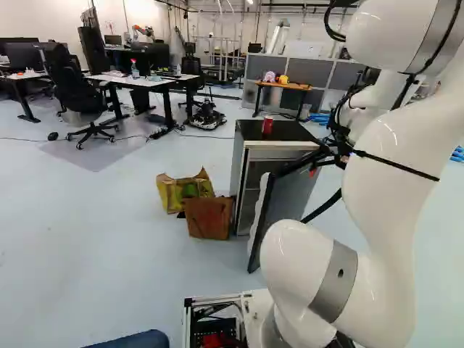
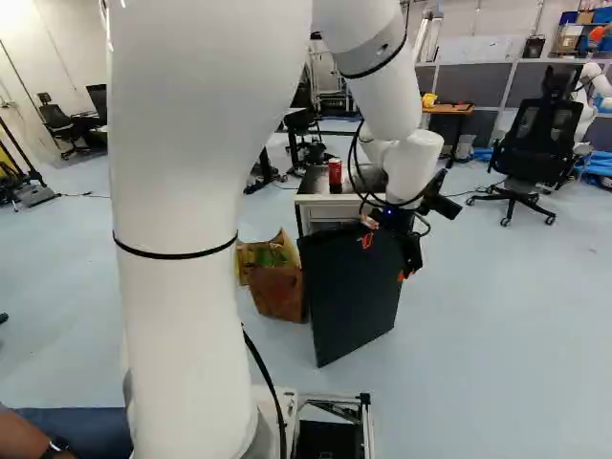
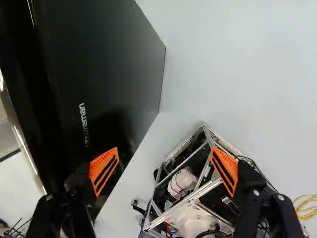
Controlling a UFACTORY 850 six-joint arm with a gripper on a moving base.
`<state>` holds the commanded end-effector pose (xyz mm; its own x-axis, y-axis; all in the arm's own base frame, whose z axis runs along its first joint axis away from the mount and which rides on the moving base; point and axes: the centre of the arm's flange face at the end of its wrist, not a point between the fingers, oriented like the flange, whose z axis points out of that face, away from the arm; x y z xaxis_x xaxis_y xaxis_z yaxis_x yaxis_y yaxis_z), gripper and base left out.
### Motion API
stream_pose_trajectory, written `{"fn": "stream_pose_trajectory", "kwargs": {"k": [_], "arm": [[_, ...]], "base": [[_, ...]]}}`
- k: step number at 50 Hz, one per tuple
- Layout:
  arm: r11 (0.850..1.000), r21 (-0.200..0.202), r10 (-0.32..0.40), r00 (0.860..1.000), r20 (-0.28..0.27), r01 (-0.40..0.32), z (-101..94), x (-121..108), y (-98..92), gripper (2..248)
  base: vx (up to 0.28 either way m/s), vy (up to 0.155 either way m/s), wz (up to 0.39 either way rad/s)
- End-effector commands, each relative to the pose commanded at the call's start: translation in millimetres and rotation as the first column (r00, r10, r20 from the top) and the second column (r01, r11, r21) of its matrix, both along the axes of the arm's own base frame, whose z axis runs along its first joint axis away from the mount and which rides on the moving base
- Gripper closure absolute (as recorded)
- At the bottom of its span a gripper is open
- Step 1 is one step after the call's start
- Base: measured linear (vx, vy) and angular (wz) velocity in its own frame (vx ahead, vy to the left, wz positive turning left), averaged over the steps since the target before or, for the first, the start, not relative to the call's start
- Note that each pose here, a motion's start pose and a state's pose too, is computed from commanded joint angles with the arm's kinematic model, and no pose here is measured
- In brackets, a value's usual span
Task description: Grab a drink from the fridge
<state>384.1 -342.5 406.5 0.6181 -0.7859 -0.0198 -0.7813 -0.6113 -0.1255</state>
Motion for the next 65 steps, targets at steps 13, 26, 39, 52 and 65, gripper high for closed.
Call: {"fn": "stream_pose_trajectory", "kwargs": {"k": [13, 26, 39, 52, 65], "arm": [[0.996, -0.019, 0.085, 0.996, -0.033, -0.085, -0.9, 0.5, 21.7, 3], [0.981, -0.051, 0.183, 0.981, -0.065, -0.186, -1.6, 4.0, 42.6, 3], [0.951, -0.094, 0.285, 0.954, -0.092, -0.294, -2.1, 9.3, 63.0, 3], [0.907, -0.139, 0.385, 0.916, -0.115, -0.399, -2.3, 15.2, 83.6, 3], [0.853, -0.178, 0.473, 0.871, -0.131, -0.490, -2.3, 21.3, 105.0, 3]], "base": [[0.000, 0.000, 0.000], [0.000, 0.000, 0.000], [0.000, 0.000, 0.000], [0.000, 0.000, 0.000], [0.000, 0.000, 0.000]]}}
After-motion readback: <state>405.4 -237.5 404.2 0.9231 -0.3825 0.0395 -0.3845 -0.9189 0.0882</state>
